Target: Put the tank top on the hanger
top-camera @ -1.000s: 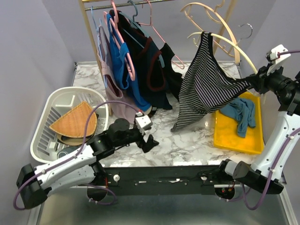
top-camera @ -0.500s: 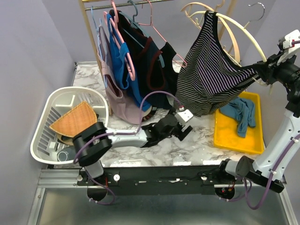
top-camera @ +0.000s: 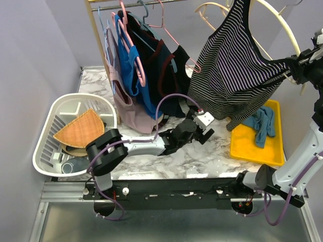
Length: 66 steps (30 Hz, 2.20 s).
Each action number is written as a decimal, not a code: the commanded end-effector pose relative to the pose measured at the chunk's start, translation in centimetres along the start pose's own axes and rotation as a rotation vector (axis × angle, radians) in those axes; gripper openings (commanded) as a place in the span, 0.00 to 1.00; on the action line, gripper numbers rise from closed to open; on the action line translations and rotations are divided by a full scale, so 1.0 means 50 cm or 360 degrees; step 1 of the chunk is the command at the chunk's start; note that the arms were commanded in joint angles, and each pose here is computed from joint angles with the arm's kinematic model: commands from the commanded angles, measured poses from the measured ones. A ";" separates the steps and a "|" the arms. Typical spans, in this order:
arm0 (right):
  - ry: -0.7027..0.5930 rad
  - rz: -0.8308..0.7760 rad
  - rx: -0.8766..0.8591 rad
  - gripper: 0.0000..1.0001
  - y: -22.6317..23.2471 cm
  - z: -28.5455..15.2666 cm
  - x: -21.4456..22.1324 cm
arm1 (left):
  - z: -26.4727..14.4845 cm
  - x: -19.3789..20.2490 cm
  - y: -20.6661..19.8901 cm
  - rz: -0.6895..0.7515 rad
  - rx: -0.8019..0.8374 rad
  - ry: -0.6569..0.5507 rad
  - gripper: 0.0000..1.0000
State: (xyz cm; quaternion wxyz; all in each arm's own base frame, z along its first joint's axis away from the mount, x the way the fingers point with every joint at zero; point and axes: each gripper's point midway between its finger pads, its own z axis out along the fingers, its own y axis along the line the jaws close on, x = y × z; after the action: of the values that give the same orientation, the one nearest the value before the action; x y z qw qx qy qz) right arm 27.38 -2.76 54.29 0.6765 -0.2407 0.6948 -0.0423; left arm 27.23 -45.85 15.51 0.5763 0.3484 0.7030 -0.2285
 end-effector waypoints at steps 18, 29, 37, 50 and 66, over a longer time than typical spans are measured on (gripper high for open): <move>-0.0094 -0.0145 0.0344 0.00 -0.067 -0.056 -0.072 | -0.399 -0.042 0.096 0.0094 0.0121 0.0051 0.99; -0.0041 0.0033 0.0054 0.01 -0.018 -0.013 -0.012 | -0.498 -0.054 0.137 -0.0076 0.0029 -0.0062 0.99; 0.0057 0.0268 -0.0179 0.00 0.036 0.039 0.091 | -0.529 -0.054 0.151 -0.0118 -0.0004 -0.0078 0.99; 0.0094 0.0242 -0.0293 0.00 0.115 0.186 0.097 | -0.548 -0.040 0.159 -0.0201 -0.0031 -0.0100 0.99; -0.0091 -0.0180 -0.0196 0.00 0.189 0.422 -0.029 | -0.572 -0.010 0.184 -0.0258 -0.0124 -0.0101 0.99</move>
State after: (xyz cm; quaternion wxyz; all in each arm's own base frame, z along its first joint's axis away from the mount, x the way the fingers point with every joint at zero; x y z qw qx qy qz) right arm 43.16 9.84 45.10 0.6072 -0.3238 0.7252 0.0223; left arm 15.21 -20.26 24.38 0.5940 0.2786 0.7033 -0.2738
